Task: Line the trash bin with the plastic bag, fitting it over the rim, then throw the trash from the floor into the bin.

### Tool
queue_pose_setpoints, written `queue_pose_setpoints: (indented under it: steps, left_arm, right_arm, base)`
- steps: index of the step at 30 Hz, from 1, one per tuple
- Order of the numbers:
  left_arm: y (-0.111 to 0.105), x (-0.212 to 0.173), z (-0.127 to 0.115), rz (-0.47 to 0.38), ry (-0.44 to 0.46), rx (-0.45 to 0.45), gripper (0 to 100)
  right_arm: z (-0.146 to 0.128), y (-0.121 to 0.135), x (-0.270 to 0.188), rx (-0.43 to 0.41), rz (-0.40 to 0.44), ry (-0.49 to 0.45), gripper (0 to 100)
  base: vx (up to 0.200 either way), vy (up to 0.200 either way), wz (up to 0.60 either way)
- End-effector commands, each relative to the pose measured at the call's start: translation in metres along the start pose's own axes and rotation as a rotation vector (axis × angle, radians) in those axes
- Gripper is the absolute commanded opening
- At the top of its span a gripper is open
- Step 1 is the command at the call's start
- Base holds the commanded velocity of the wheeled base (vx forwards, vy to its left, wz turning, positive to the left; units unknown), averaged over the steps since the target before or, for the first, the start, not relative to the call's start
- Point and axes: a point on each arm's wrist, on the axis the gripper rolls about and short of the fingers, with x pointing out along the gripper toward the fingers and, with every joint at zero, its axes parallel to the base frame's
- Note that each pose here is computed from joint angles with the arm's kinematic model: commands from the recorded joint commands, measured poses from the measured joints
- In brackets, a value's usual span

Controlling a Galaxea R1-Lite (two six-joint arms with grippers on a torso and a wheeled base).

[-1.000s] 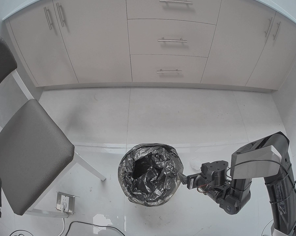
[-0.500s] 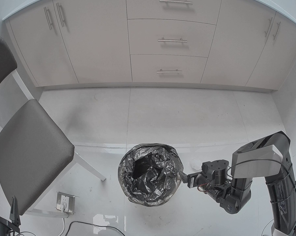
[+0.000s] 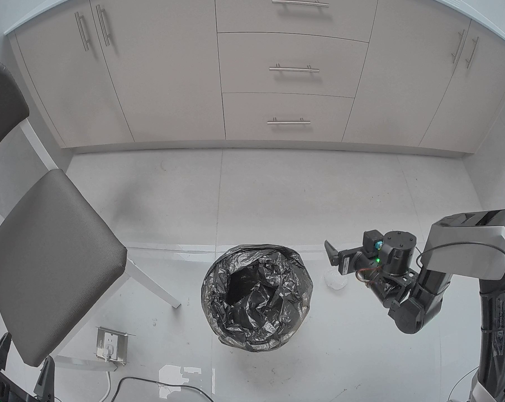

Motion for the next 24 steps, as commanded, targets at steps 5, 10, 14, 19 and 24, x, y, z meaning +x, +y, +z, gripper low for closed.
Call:
queue_pose_setpoints:
  steps: [5,10,14,19,24]
  left_arm:
    - [0.001,0.000,-0.004,0.020,-0.002,0.007,100]
    - [0.001,0.002,-0.005,0.019,-0.026,0.003,100]
    - [0.001,0.002,-0.005,0.019,-0.026,0.000,100]
    - [0.001,0.002,-0.005,0.019,-0.028,-0.001,100]
    - [0.001,0.002,-0.005,0.020,-0.028,0.002,100]
  right_arm:
    - [0.035,-0.028,0.031,0.003,-0.089,-0.104,100]
    - [0.039,-0.025,0.062,0.001,-0.098,-0.082,100]
    - [0.040,-0.019,0.099,0.000,-0.142,-0.068,100]
    - [0.040,-0.016,0.131,-0.014,-0.164,-0.015,100]
    - [0.042,-0.023,0.159,-0.034,-0.190,0.019,100]
  base:
    - [0.000,0.000,0.00]
    - [0.000,0.000,0.00]
    - [0.000,0.000,0.00]
    - [0.000,0.000,0.00]
    - [0.000,0.000,0.00]
